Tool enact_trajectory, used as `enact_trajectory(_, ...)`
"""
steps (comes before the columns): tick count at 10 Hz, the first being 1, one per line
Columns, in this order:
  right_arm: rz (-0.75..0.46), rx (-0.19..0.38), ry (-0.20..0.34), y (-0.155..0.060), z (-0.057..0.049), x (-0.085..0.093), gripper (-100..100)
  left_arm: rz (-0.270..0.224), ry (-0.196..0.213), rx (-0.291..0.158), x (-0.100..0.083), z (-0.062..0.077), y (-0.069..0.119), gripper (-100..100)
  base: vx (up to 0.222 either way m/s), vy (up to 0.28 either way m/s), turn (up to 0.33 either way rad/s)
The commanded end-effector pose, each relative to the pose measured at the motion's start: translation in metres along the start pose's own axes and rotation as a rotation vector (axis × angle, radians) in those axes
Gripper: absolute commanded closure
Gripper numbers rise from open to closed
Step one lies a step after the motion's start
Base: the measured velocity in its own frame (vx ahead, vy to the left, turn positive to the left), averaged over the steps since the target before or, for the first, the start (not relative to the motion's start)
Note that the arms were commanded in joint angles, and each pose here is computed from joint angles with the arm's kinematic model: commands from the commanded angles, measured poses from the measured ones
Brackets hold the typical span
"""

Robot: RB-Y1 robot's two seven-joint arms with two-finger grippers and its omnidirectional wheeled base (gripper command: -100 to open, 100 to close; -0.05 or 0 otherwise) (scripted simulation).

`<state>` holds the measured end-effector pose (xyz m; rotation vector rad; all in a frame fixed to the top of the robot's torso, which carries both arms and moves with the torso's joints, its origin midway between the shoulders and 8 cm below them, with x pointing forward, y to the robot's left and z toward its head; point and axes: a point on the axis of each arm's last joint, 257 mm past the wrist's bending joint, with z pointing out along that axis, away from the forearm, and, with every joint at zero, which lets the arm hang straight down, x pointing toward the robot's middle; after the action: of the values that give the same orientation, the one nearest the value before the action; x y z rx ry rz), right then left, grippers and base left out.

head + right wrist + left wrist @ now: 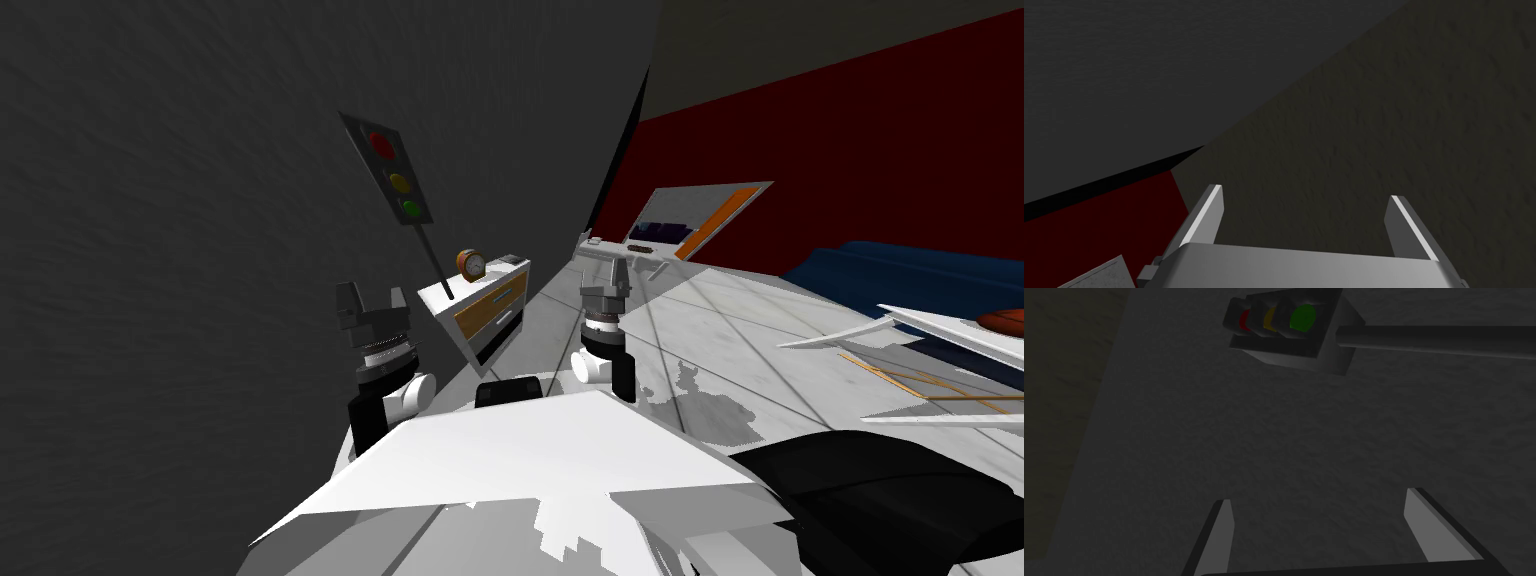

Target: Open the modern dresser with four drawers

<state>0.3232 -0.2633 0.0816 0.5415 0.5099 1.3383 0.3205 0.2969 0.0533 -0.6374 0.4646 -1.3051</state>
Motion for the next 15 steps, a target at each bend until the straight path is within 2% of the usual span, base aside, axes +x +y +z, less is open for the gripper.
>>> enact_trajectory(1, 0.000, 0.000, 0.000, 0.000, 0.000, 0.000, 0, 0.000, 0.000, 0.000, 0.000, 0.000, 0.000, 0, 0.000, 0.000, 0.000)
enact_trajectory(9, 0.000, 0.000, 0.000, 0.000, 0.000, 0.000, 0, 0.000, 0.000, 0.000, 0.000, 0.000, 0.000, 0, 0.000, 0.000, 0.000)
enact_trajectory(10, 0.000, 0.000, 0.000, 0.000, 0.000, 0.000, 0, 0.012, 0.041, -0.006, 0.005, -0.001, 0.004, -100, 0.014, -0.011, 0.007)
enact_trajectory(13, 0.000, 0.000, 0.000, 0.000, 0.000, 0.000, 0, 0.038, 0.117, -0.034, 0.012, -0.008, 0.021, -100, 0.032, -0.036, 0.012)
enact_trajectory(15, 0.000, 0.000, 0.000, 0.000, 0.000, 0.000, 0, 0.053, 0.152, -0.062, 0.012, -0.016, 0.038, -100, 0.053, -0.055, 0.016)
